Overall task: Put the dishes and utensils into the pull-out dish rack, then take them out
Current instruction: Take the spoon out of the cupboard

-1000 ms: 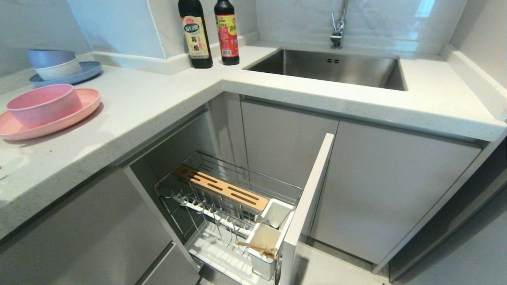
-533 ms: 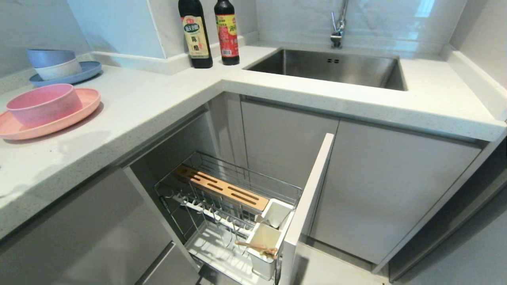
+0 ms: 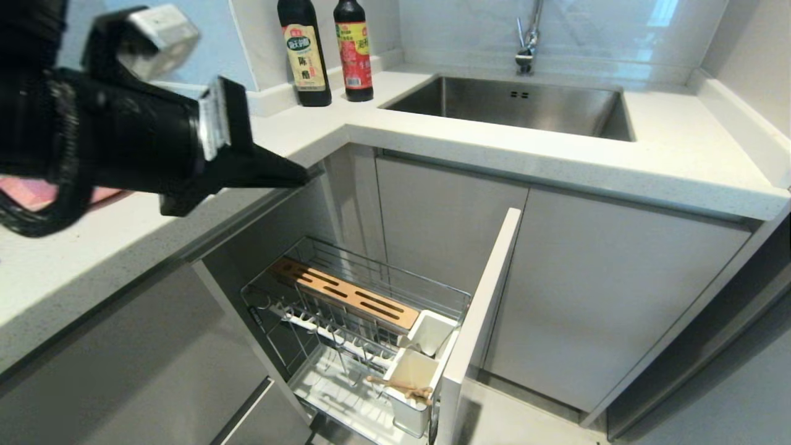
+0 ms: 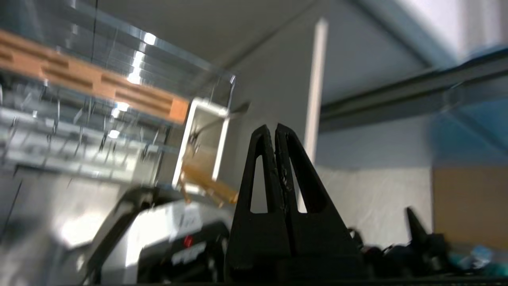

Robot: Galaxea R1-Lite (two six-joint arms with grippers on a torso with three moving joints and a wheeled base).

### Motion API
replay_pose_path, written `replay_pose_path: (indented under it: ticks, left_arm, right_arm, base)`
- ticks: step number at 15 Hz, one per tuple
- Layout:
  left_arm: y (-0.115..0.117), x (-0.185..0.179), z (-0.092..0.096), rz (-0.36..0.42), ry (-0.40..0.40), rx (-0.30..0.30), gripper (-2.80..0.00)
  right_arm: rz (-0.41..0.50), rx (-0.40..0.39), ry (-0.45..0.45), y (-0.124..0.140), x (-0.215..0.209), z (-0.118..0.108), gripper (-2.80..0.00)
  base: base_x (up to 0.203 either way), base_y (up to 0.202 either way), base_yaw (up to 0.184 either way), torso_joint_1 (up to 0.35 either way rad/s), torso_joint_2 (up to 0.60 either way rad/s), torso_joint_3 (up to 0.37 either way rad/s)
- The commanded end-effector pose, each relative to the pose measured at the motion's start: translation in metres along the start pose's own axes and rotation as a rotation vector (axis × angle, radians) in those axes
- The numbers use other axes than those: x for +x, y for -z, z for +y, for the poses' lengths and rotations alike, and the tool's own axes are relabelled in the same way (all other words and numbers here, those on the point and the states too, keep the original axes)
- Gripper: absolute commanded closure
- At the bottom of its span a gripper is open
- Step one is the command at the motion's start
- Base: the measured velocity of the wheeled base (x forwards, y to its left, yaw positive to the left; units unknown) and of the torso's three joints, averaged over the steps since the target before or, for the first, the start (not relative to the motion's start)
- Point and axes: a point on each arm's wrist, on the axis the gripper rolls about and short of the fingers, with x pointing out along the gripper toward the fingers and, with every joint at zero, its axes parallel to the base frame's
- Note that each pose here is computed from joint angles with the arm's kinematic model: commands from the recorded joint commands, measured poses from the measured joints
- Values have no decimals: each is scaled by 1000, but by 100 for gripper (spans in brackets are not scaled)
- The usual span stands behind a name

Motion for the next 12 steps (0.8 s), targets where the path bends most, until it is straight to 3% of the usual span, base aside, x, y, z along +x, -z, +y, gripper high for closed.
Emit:
replay_pose_path:
  ticks: [1,2,4,7,8,10,12]
  left_arm:
    - [9,50,0,142,-75,9,0]
    - [14,65,2,201,-108,25,0]
    - [32,89,8,328,-153,155,0]
    - [52,112,13,415,-166,263,0]
    - [56,119,15,421,-162,287,-280]
    - [64,141,16,395,-154,299,-280]
    - [79,169,16,367,-213,333,-280]
  right_arm:
    - [1,0,0,0,0,0,0]
    - [1,0,0,0,0,0,0]
    - [1,0,0,0,0,0,0]
    - [1,0,0,0,0,0,0]
    - [1,0,-1,0,0,0,0]
    - [1,0,0,0,0,0,0]
    - [1,0,0,0,0,0,0]
  base:
    - [0,0,0,0,0,0]
    - [0,0,0,0,0,0]
    - [0,0,0,0,0,0]
    - [0,0,0,0,0,0]
    - [0,0,0,0,0,0]
    - [0,0,0,0,0,0]
    - [0,0,0,0,0,0]
